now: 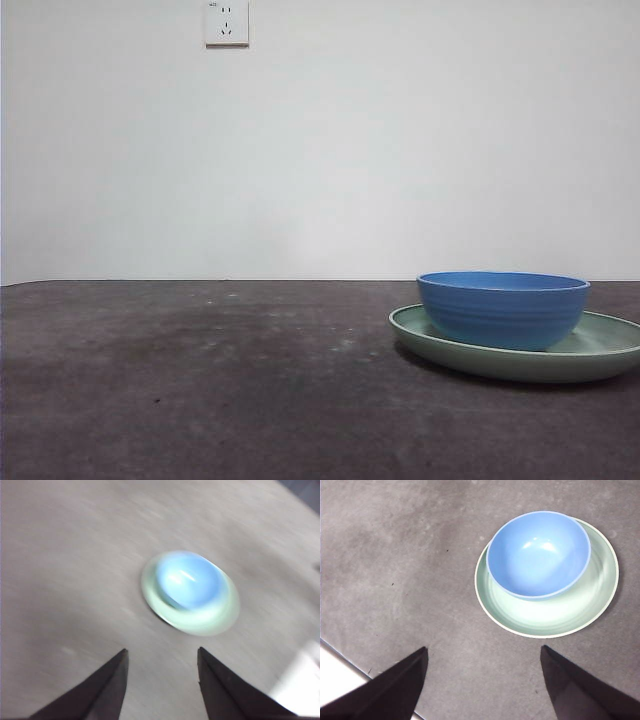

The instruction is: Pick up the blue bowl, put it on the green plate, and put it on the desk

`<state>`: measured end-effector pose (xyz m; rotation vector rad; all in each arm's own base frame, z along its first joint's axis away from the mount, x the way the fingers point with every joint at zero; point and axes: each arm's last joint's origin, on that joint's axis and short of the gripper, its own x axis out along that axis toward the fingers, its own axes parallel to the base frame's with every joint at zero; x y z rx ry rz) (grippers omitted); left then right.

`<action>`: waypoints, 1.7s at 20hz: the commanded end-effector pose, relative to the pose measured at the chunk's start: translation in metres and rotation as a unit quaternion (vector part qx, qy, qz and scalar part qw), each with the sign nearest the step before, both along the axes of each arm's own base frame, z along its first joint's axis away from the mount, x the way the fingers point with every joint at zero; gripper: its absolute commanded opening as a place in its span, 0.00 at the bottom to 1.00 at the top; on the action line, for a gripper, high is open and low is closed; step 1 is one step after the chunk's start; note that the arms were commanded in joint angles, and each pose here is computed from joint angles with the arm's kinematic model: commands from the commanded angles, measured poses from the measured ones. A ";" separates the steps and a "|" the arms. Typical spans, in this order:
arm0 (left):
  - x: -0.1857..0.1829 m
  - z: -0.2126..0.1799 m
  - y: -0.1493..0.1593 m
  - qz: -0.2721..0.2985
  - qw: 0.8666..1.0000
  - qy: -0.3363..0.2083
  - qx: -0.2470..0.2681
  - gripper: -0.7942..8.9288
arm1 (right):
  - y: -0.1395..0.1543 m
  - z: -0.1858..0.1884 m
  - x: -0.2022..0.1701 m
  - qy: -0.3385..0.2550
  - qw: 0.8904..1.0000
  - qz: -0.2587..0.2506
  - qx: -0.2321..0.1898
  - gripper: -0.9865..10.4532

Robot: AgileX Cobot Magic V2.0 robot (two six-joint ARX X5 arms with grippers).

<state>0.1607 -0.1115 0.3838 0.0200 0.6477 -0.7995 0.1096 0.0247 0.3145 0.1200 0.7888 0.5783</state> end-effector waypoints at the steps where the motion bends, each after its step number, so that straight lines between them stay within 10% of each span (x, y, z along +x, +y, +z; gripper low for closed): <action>1: -0.014 -0.029 0.004 -0.054 0.998 0.019 -0.023 0.31 | 0.001 0.005 0.001 -0.006 1.000 -0.001 0.005 0.40; 6: -0.030 -0.078 0.012 -0.082 0.994 0.073 -0.021 0.31 | 0.001 0.005 0.001 -0.005 1.000 -0.001 0.005 0.40; 25: -0.027 -0.074 0.010 -0.082 0.995 0.047 -0.037 0.31 | 0.000 0.005 0.001 0.000 1.000 -0.007 0.008 0.40; 34: -0.027 -0.074 0.010 -0.082 0.995 0.047 -0.037 0.31 | -0.008 0.002 0.017 0.012 0.984 -0.168 -0.055 0.40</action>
